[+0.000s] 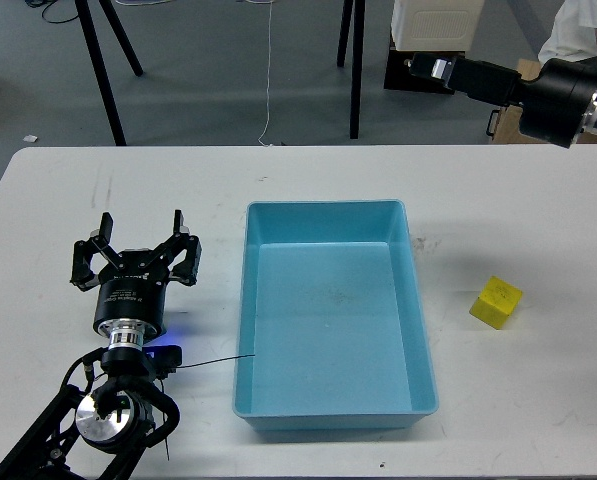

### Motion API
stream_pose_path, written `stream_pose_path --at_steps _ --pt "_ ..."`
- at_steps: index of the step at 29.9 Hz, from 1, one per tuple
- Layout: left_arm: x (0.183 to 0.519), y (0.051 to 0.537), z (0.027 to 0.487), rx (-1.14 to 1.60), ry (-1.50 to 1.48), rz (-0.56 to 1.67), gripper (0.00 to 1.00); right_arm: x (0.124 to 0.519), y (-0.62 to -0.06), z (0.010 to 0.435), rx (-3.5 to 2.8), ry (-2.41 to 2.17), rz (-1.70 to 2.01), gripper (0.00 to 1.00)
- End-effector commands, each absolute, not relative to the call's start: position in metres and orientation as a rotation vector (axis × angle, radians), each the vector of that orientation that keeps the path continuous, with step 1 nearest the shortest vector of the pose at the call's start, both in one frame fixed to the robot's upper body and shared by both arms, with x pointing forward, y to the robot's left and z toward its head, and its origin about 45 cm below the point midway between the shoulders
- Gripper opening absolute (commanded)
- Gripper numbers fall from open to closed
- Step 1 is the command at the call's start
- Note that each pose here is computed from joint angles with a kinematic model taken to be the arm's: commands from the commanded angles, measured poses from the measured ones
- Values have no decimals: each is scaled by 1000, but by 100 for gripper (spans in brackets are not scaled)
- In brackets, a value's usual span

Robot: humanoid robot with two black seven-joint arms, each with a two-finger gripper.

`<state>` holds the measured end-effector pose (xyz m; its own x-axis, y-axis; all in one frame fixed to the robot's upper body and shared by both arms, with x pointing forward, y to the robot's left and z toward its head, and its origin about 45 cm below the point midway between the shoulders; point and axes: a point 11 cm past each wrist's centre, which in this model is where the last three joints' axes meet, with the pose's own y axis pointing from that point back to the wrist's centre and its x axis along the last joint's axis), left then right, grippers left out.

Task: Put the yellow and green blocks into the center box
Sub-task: 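Lower the right gripper onto the yellow cube and close on it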

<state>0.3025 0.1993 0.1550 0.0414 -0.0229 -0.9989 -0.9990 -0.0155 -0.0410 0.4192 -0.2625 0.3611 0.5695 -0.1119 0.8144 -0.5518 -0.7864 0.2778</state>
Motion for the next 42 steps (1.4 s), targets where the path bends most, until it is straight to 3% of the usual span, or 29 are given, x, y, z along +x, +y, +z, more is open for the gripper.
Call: stream_pose_path --at_steps 1,7,23,29,42 --pt "302 200 154 -1256 1190 1182 100 421 -283 372 2043 -354 1179 98" --pt "302 200 154 -1256 1191 1182 100 418 -305 338 1601 23 1227 97" --pt "302 199 153 -1254 1191 1183 100 361 -349 253 1619 233 985 96" --pt "302 200 151 -1250 1193 1191 100 344 -351 218 1662 282 909 96" --pt "302 201 150 -1250 1191 1194 100 347 -331 183 1690 336 877 96"
